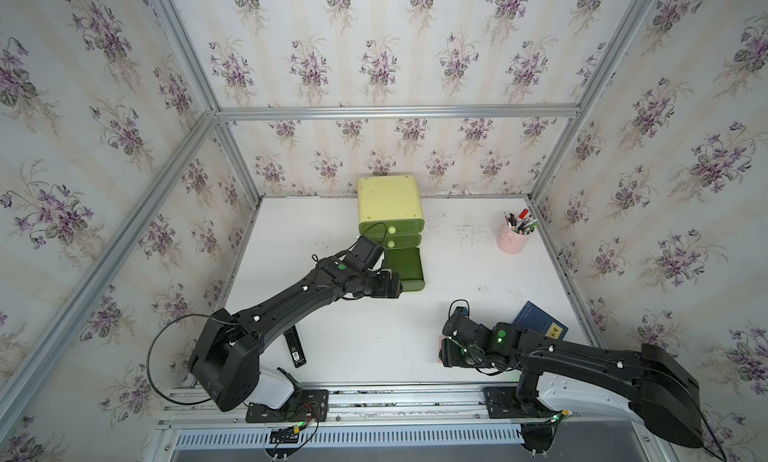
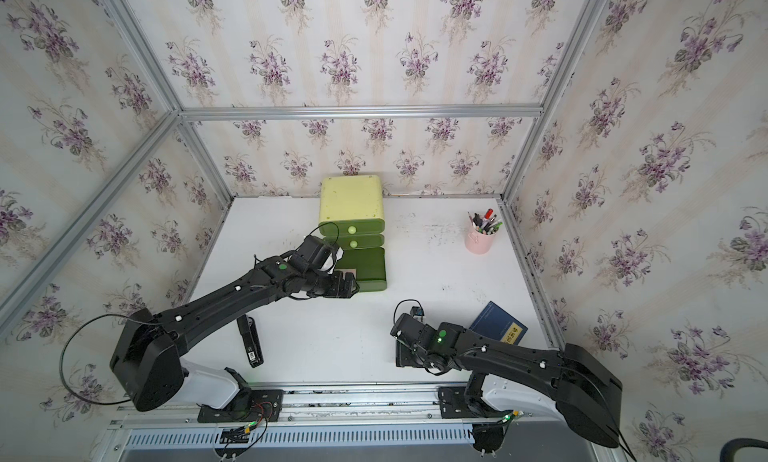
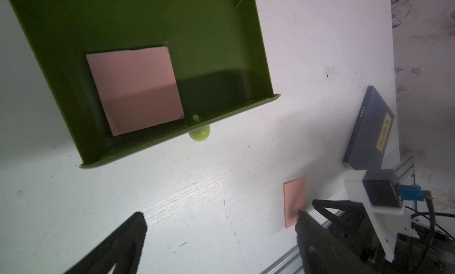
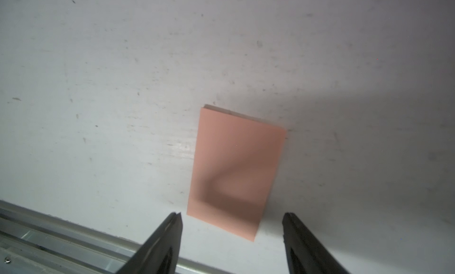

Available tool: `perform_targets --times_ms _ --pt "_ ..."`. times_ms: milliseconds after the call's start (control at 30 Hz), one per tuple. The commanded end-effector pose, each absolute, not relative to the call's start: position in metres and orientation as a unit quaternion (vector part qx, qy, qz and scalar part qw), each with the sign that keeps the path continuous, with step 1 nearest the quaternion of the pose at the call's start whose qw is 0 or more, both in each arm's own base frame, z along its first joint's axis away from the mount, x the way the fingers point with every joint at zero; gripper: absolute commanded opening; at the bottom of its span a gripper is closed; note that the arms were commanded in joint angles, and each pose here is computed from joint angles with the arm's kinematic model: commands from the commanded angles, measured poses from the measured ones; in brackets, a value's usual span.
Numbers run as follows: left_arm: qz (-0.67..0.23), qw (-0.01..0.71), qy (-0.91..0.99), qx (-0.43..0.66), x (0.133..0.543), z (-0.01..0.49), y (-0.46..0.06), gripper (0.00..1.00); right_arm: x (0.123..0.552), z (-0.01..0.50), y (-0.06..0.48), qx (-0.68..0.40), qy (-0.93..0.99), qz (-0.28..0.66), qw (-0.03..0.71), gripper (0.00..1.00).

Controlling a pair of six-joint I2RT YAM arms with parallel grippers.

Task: Please put the sticky notes in the drawer by color
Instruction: Pick up the sticky notes from the center of the board.

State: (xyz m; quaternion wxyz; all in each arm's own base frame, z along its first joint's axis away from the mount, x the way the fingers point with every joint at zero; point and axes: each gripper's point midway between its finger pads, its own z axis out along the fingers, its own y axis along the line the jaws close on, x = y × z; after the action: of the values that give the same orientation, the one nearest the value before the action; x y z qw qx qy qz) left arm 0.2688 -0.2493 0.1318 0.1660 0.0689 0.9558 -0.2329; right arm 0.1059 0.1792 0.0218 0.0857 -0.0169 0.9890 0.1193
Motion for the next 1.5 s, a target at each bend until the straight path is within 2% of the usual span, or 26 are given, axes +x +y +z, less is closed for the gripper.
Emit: perform_targets --times_ms 0,133,267,367,700,867,967,1200,1467 --pt "-0.234 0.170 0.955 0.068 0.267 0.130 -0.247 0.94 0.110 0.021 0.186 -0.022 0.990 0.113 0.087 0.69" --pt "-0.228 0.169 0.956 0.068 0.263 0.126 -0.242 0.94 0.113 0.018 0.183 -0.033 0.993 0.078 0.083 0.69" --pt "-0.224 0.177 0.956 0.065 0.259 0.126 -0.236 0.94 0.113 0.014 0.183 -0.046 0.995 0.052 0.068 0.64" --pt "-0.220 0.176 0.958 0.062 0.257 0.124 -0.232 0.94 0.110 0.010 0.180 -0.063 0.997 0.014 0.051 0.63" --pt "-0.208 0.176 0.960 0.056 0.252 0.116 -0.224 0.94 0.098 -0.016 0.172 -0.086 0.996 -0.024 0.012 0.61" --pt "-0.207 0.175 0.961 0.057 0.251 0.115 -0.223 0.94 0.092 -0.025 0.172 -0.096 0.995 -0.018 -0.005 0.46" --pt "-0.208 0.173 0.961 0.057 0.251 0.113 -0.224 0.94 0.097 -0.020 0.182 -0.094 0.995 0.004 0.008 0.38" --pt "-0.211 0.169 0.961 0.056 0.249 0.109 -0.224 0.95 0.121 0.018 0.195 -0.108 0.992 0.003 0.063 0.43" --pt "-0.206 0.172 0.962 0.053 0.248 0.110 -0.221 0.95 0.155 0.061 0.214 -0.123 0.986 0.017 0.110 0.42"
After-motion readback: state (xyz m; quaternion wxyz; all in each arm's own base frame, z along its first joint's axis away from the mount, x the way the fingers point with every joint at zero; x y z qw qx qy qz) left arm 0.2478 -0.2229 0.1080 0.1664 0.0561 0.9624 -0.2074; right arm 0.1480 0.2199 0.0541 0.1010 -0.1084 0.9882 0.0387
